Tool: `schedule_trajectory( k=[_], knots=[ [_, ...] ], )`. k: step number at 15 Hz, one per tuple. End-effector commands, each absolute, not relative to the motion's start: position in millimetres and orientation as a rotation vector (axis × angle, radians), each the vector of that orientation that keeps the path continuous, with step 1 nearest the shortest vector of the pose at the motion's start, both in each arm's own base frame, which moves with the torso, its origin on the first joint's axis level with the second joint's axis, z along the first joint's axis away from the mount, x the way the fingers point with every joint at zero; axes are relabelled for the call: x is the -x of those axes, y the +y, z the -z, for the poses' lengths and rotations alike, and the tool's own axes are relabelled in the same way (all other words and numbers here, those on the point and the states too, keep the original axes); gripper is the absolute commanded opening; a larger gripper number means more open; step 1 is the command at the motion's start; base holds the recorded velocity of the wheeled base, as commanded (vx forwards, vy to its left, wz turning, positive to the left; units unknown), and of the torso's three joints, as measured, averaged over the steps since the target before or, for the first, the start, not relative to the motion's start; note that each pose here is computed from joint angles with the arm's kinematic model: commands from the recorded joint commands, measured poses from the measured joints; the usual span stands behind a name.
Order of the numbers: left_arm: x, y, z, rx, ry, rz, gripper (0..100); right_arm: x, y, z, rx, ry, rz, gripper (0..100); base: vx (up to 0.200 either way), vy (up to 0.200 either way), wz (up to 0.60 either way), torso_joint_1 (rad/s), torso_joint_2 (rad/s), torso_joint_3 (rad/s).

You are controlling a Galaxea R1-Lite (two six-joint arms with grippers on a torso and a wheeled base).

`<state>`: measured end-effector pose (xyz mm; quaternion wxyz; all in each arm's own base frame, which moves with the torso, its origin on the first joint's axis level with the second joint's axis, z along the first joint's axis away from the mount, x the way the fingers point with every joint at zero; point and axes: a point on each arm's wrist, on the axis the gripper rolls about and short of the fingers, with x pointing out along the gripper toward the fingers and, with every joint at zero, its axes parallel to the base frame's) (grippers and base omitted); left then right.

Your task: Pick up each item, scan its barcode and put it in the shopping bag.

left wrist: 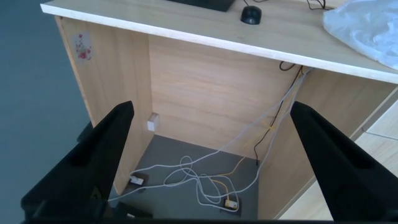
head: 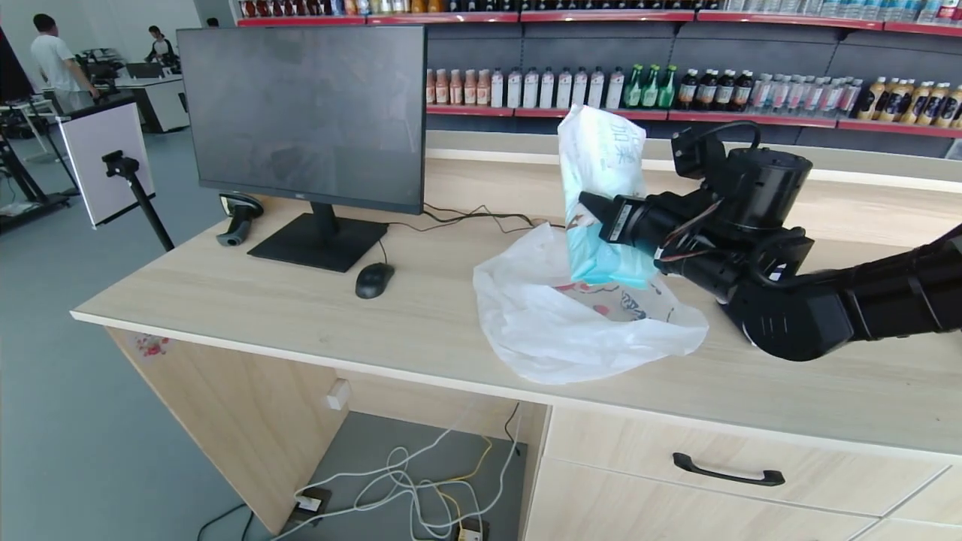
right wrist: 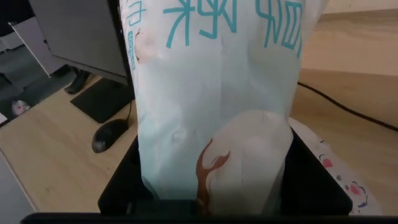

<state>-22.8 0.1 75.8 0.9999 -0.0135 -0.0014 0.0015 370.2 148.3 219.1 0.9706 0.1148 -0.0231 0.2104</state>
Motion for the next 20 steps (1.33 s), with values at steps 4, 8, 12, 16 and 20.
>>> schedule_trajectory(
  k=[4, 8, 12, 16, 20],
  knots=[
    [23, 0, -76, 0.028, -0.003, -0.003, 100, -380, 139, -193, -0.202, 0.039, -0.41, 0, 0.0, 0.0, 0.0, 0.0, 0.0, 0.0],
    [23, 0, -76, 0.006, -0.002, -0.003, 100, -359, 148, -190, -0.176, 0.136, -0.437, 0, 0.0, 0.0, 0.0, 0.0, 0.0, 0.0],
    [23, 0, -76, -0.005, -0.002, -0.002, 100, -346, 144, -188, -0.149, 0.23, -0.429, 0, 0.0, 0.0, 0.0, 0.0, 0.0, 0.0],
    [23, 0, -76, -0.003, -0.002, -0.003, 100, -337, 148, -184, -0.119, 0.313, -0.44, 0, 0.0, 0.0, 0.0, 0.0, 0.0, 0.0],
    [23, 0, -76, -0.003, -0.002, -0.003, 100, -332, 153, -166, -0.083, 0.405, -0.449, 0, 0.0, 0.0, 0.0, 0.0, 0.0, 0.0]
  ],
)
